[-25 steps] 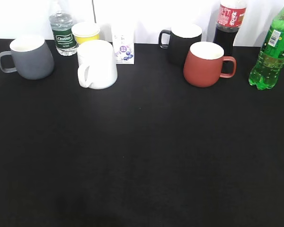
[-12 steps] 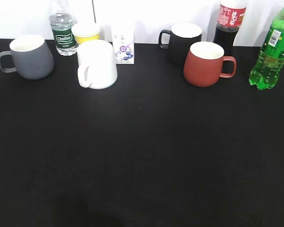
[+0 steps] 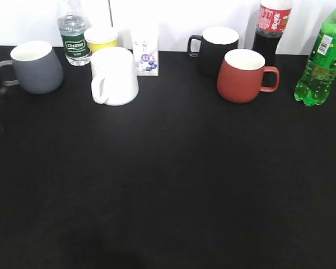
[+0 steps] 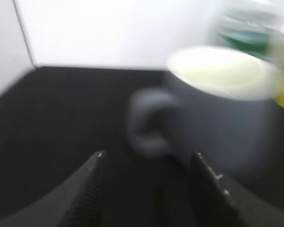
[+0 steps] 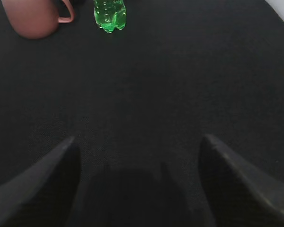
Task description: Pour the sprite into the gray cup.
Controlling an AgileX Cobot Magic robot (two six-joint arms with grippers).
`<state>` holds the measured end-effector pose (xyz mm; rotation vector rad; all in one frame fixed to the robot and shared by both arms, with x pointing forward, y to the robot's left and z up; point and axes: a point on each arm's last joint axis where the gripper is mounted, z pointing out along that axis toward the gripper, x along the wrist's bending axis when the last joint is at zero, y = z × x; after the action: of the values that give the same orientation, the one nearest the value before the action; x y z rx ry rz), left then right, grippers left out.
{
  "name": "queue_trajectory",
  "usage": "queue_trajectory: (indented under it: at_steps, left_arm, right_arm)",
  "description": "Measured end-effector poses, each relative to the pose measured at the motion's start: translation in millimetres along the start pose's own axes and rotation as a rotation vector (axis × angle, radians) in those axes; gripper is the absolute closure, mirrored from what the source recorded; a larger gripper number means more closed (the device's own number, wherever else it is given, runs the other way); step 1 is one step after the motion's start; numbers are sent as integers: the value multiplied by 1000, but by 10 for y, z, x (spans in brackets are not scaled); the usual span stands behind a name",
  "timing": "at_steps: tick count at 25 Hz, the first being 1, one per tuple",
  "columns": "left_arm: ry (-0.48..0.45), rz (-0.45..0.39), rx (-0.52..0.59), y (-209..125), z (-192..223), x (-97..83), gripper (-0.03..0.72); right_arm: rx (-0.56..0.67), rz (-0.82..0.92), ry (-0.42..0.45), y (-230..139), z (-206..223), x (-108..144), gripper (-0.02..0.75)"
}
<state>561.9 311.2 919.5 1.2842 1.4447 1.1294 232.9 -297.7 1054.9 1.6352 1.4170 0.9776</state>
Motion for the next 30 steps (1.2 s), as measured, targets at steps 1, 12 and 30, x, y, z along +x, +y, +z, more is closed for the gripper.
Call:
queue_trajectory:
  at_steps: [1, 12, 30]
  left_arm:
    - [19, -5, 10, -17, 127, 60, 268]
    - [-12, 23, 2, -120, 1012, 45, 345]
    - [-348, 166, -132, 400, -677, -616, 606]
  right_arm:
    - [0, 0, 0, 0, 0, 0, 152]
    - [0, 0, 0, 0, 0, 0, 152]
    - [-86, 14, 28, 133, -12, 29, 152]
